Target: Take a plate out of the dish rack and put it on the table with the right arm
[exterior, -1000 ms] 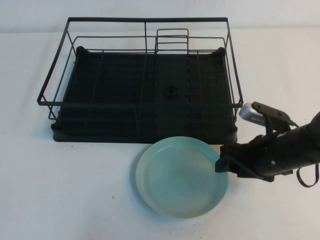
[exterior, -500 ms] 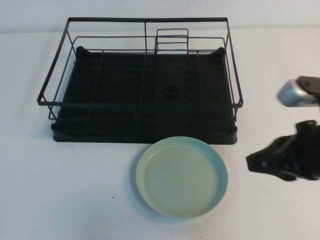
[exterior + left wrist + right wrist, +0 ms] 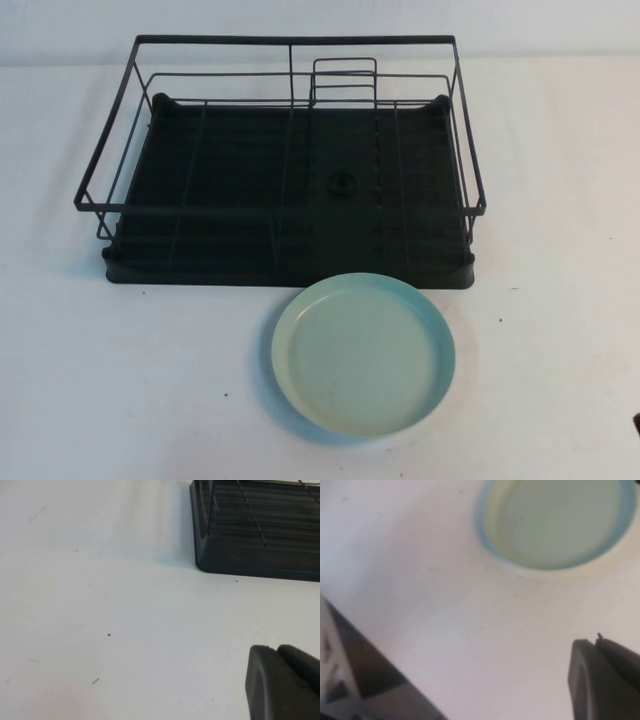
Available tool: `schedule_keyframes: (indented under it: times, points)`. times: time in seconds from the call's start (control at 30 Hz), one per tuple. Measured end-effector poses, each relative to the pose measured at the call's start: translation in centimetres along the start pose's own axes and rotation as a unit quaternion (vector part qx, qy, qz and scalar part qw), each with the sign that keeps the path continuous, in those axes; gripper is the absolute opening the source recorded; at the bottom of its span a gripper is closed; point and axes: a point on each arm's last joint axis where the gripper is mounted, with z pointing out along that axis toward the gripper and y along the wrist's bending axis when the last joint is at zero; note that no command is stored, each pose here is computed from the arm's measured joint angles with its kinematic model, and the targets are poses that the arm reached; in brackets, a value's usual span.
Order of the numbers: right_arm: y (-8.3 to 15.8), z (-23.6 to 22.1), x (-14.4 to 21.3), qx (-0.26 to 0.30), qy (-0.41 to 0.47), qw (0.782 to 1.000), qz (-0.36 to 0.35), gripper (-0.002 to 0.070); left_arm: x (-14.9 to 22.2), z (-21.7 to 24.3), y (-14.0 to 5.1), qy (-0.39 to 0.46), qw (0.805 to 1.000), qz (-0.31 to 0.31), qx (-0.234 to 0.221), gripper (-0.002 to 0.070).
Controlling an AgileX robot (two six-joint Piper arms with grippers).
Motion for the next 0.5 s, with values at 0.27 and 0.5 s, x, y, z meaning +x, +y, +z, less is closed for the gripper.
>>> schedule_keyframes:
  times: [0.27,0.5]
  points:
    - [-2.6,1.4,2.3,0.098,-0.055,0.993,0.024,-0.0018,0.0,0.0,0.0,0.0,1.0,0.0,0.0,-0.0004]
    - [-4.7,3.3,8.1,0.192,-0.152,0.963,0.113,-0.0018,0.0,0.0,0.0,0.0,1.0,0.0,0.0,-0.0004]
